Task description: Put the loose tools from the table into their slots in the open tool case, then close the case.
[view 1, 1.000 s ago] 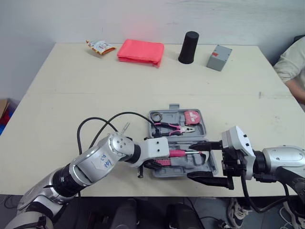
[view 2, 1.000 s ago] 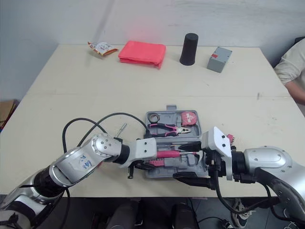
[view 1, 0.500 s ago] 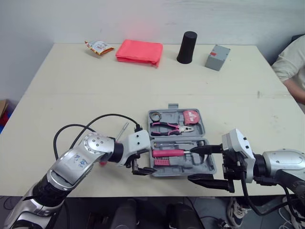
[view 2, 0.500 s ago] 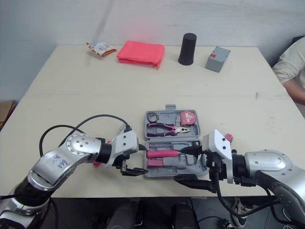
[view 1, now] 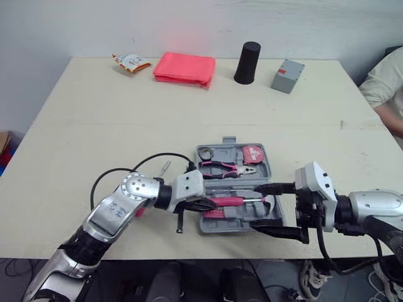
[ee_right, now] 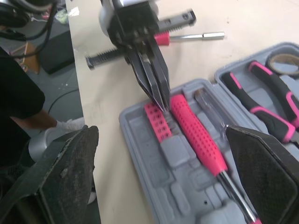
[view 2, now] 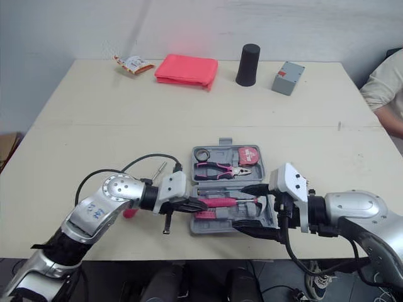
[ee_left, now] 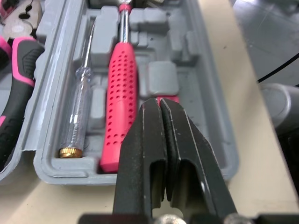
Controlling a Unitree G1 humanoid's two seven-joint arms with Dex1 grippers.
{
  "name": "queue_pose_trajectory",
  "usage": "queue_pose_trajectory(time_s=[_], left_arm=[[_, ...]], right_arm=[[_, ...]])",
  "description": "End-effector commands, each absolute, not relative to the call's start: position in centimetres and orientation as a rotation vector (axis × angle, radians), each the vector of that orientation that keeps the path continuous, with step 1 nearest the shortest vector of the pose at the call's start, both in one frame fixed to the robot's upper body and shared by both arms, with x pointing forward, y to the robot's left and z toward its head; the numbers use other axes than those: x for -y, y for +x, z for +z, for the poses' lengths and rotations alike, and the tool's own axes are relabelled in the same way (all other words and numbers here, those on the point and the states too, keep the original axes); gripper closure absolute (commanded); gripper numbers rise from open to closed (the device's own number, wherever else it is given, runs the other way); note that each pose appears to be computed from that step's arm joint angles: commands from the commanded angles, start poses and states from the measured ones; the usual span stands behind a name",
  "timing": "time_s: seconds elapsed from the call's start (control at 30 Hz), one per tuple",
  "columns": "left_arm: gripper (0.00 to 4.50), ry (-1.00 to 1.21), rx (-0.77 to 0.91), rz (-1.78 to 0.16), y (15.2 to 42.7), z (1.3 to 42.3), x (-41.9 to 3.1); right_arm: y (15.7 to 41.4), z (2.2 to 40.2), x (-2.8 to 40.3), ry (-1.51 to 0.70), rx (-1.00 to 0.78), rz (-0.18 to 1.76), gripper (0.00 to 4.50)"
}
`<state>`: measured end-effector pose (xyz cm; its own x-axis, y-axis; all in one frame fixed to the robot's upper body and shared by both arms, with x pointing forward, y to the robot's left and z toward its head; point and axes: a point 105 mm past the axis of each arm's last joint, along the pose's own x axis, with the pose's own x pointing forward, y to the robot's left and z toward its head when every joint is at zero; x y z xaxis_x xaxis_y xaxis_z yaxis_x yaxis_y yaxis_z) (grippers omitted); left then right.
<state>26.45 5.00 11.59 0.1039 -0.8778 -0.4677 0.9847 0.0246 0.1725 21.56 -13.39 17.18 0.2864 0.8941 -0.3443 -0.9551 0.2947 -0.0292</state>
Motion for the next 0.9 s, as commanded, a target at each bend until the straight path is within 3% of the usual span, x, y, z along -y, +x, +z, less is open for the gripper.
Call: queue_pose_trajectory(time_s=[0.03, 0.43, 0.6, 0.9], left_arm=[[4.47, 0.553, -0.238, -1.487, 26.4, 11.7, -4.6], [4.47, 0.57, -0.212, -1.516, 26.5, 11.9, -4.4], [4.47, 0.642, -0.321, -1.571, 25.5, 10.2, -5.6], [4.47, 0.818, -0.452, -1.469, 26.7, 6.2, -6.7]], right_arm=[[21.2, 17.6, 13.2, -0.269, -0.255, 1.264, 0.0], [21.3, 17.2, 13.3, -0.256, -0.265, 1.242, 0.0], [21.4, 17.2, 13.4, -0.258, -0.269, 1.237, 0.0], [21.4, 17.1, 13.5, -0.261, -0.276, 1.231, 0.0]])
